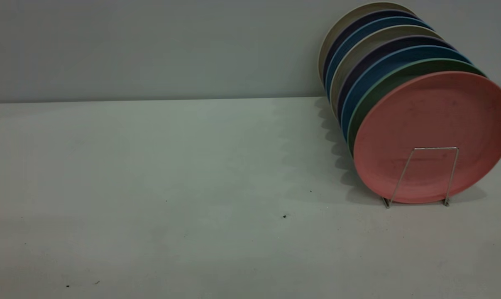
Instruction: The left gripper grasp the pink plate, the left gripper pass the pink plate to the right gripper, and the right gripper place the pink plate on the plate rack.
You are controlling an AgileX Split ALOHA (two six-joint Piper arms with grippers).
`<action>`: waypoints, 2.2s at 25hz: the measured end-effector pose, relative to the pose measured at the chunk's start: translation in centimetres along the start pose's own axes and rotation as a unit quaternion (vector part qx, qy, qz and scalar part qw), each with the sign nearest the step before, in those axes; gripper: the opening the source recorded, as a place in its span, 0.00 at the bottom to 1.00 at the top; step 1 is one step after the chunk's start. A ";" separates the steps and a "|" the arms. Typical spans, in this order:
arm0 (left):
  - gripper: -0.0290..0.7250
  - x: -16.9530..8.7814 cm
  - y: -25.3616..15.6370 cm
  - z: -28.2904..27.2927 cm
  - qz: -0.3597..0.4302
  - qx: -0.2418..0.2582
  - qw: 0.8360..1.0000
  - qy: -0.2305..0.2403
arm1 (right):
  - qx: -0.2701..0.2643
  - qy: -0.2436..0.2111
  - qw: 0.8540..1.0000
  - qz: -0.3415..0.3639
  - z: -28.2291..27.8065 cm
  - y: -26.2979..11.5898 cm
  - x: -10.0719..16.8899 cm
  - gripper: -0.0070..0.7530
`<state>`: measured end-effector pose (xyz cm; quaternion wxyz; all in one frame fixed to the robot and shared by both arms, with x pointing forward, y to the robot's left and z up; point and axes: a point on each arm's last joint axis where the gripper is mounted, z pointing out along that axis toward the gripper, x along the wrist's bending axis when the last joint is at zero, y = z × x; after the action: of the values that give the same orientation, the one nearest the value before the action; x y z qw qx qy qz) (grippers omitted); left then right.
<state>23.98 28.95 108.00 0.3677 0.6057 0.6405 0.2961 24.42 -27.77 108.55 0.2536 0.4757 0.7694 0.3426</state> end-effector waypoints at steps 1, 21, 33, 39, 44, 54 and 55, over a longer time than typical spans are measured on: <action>0.79 0.1 -0.2 -0.2 0.007 -0.007 1.000 0.005 | 0.005 -0.006 1.000 -0.003 0.1 -0.3 -0.1 0.52; 0.79 0.9 -2.6 1.2 0.064 0.007 0.997 0.034 | -0.010 -0.038 0.999 0.007 2.5 -3.8 -0.3 0.52; 0.75 1.1 -3.0 2.0 0.073 0.014 0.997 0.024 | -0.009 -0.058 0.998 0.029 2.5 -3.8 -0.7 0.52; 0.71 1.1 -3.0 2.0 0.057 0.014 0.998 0.016 | -0.009 -0.061 0.997 0.037 2.4 -3.8 -0.7 0.53; 0.71 1.1 -3.0 2.0 0.064 0.015 0.998 0.002 | -0.008 -0.062 0.997 0.039 2.4 -3.8 -0.7 0.62; 0.71 1.1 -3.0 2.0 0.070 0.015 0.997 -0.008 | -0.008 -0.063 0.997 0.040 2.4 -3.9 -0.7 0.65; 0.71 1.1 -3.0 2.0 0.070 0.015 0.997 -0.008 | -0.009 -0.063 0.997 0.040 2.4 -3.8 -0.7 0.65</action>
<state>24.00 29.61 104.29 0.3418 0.6568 0.5983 0.3064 24.34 -28.94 104.09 0.2916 0.5247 0.7292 0.3287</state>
